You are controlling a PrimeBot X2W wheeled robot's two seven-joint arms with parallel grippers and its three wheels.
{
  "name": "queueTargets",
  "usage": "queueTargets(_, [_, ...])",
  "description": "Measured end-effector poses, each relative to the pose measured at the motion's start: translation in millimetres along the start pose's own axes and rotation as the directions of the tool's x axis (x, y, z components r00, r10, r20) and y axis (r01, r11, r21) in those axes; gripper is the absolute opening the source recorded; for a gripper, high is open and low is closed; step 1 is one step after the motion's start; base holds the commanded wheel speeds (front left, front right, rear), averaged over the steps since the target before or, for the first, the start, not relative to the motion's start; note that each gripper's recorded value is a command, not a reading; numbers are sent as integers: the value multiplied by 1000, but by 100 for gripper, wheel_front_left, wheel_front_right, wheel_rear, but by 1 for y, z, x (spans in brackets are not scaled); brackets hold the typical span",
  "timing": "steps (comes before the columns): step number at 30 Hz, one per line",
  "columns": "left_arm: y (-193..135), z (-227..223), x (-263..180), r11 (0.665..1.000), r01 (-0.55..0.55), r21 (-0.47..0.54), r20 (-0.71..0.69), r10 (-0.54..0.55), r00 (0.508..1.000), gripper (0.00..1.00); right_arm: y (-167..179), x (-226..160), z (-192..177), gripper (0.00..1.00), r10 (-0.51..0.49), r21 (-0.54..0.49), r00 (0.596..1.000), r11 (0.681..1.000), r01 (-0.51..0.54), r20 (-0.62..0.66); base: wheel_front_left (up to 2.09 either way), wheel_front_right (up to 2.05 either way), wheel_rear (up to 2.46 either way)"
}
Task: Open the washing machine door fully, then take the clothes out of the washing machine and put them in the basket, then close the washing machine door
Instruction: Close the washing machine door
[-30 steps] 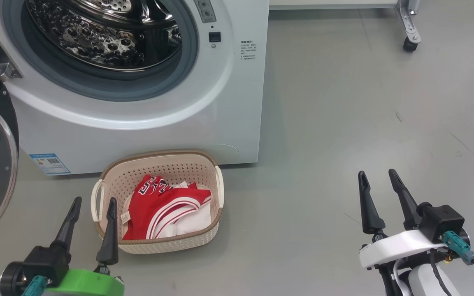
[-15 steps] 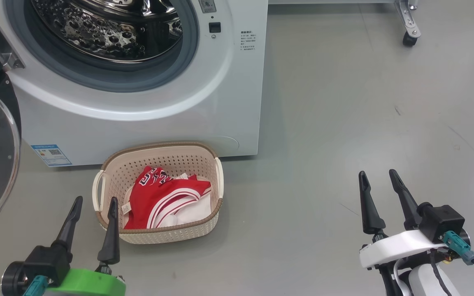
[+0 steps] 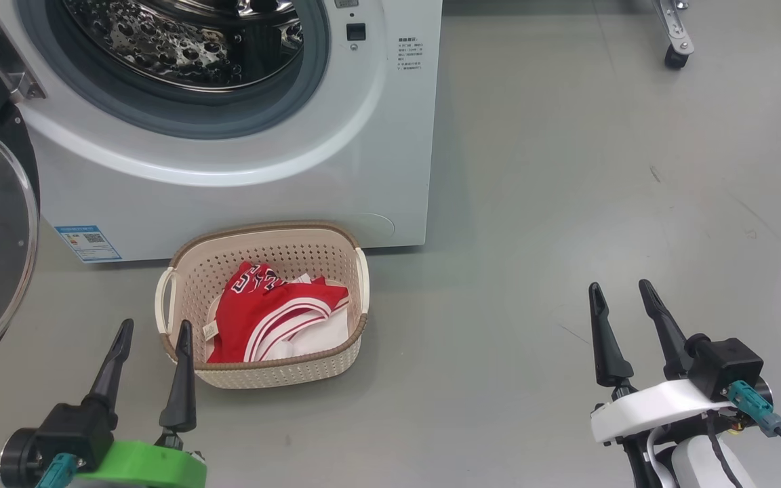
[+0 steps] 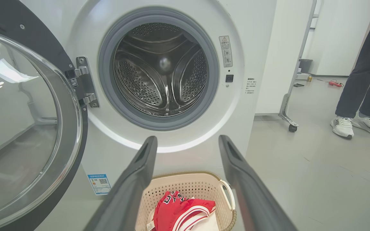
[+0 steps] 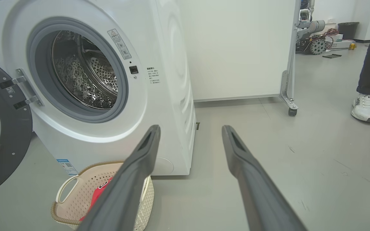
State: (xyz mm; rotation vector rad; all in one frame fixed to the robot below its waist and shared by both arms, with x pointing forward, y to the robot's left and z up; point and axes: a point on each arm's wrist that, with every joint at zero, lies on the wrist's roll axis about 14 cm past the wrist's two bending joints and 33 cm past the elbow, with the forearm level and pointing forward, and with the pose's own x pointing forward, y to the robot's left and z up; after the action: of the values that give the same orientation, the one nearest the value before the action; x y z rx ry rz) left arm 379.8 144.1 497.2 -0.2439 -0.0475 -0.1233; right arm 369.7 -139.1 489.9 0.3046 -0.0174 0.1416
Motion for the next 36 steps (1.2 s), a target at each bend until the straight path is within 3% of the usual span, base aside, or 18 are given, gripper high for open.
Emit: queueTargets(36, [1,6,-9,1000,-8,6,15,8,1000,100,20,7,0,100,62,4,998,998,-62,2,0,0,0])
